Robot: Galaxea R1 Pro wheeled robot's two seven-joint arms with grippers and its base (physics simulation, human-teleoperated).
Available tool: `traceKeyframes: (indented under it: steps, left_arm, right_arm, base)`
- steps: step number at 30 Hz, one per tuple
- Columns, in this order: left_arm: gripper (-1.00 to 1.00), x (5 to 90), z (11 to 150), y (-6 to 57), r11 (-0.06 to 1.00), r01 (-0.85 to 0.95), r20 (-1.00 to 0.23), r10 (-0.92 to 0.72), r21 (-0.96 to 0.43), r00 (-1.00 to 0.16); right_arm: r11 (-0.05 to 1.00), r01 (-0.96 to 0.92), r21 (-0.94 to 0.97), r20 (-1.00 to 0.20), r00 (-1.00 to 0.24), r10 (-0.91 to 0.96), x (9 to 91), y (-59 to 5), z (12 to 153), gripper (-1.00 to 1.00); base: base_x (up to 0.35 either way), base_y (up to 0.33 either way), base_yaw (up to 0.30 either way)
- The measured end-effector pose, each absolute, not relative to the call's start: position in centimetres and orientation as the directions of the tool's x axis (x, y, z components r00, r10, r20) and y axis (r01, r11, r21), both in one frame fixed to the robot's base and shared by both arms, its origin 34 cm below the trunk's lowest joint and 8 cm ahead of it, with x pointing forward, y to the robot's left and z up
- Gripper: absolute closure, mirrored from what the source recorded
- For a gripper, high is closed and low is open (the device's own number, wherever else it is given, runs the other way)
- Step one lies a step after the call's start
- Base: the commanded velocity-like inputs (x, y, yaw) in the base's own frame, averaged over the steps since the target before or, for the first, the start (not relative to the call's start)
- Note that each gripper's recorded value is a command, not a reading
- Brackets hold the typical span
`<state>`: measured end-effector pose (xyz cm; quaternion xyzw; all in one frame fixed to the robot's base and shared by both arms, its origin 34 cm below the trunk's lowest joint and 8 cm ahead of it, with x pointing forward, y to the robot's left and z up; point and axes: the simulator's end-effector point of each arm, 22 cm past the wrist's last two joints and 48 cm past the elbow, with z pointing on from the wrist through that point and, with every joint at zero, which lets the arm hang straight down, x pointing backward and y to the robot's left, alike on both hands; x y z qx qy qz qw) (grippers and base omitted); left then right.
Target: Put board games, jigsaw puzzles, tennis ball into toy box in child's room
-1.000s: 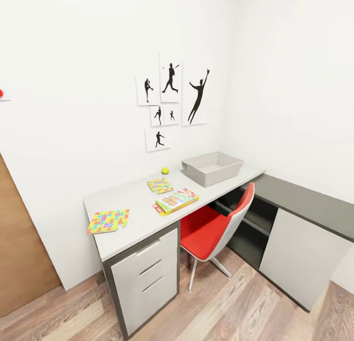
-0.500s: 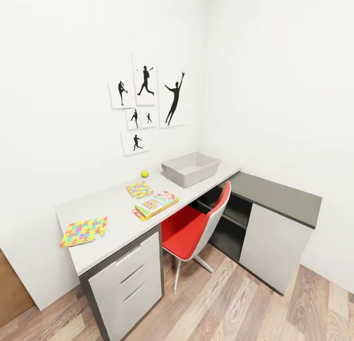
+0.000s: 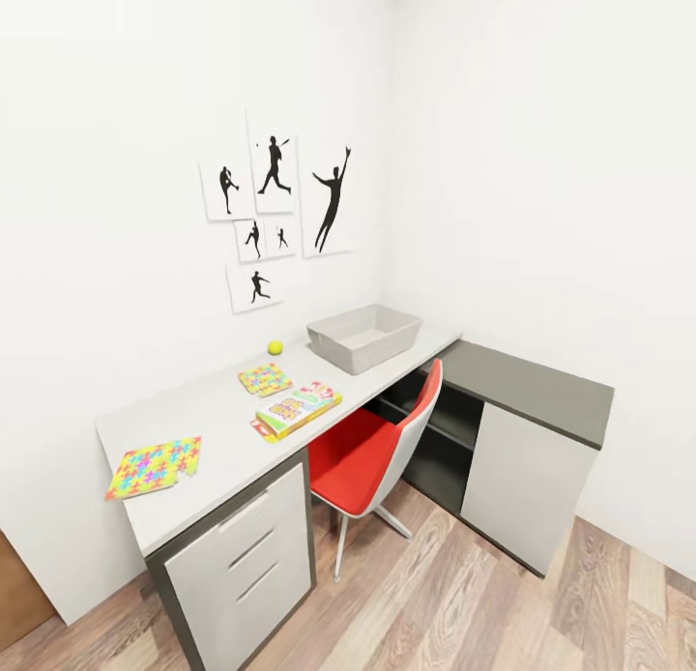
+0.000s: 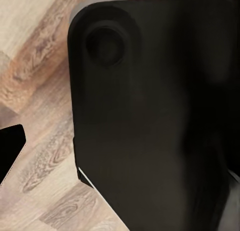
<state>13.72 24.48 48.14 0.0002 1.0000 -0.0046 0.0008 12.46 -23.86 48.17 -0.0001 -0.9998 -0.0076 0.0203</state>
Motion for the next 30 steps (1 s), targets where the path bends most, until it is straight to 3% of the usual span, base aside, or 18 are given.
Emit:
traceKeyframes:
  steps: [16, 22, 30]
  left_arm:
    - [-1.0, 23.8, 51.3, 25.1, 1.0, 0.005, -0.175, 0.004, -0.004, -0.985]
    - [-1.0, 29.7, 53.2, 25.1, 1.0, 0.005, -0.194, 0.004, -0.006, -0.981]
    - [-1.0, 39.7, 57.7, 24.9, 1.0, 0.0, -0.207, -0.003, -0.014, -0.978]
  right_arm:
    - [1.0, 0.007, 0.018, 0.014, -1.0, 0.007, 13.0, -23.6, 50.5, -1.0]
    - [1.0, 0.01, 0.028, -0.103, -0.995, 0.012, 16.2, -23.0, 51.5, -1.0]
    - [0.997, 0.066, 0.035, -0.26, -0.963, 0.073, 26.6, -23.7, 53.6, -1.0]
  base:
    - [0.0, 0.0, -0.002]
    - [0.0, 0.0, 0.0]
    - [0.0, 0.0, 0.0]
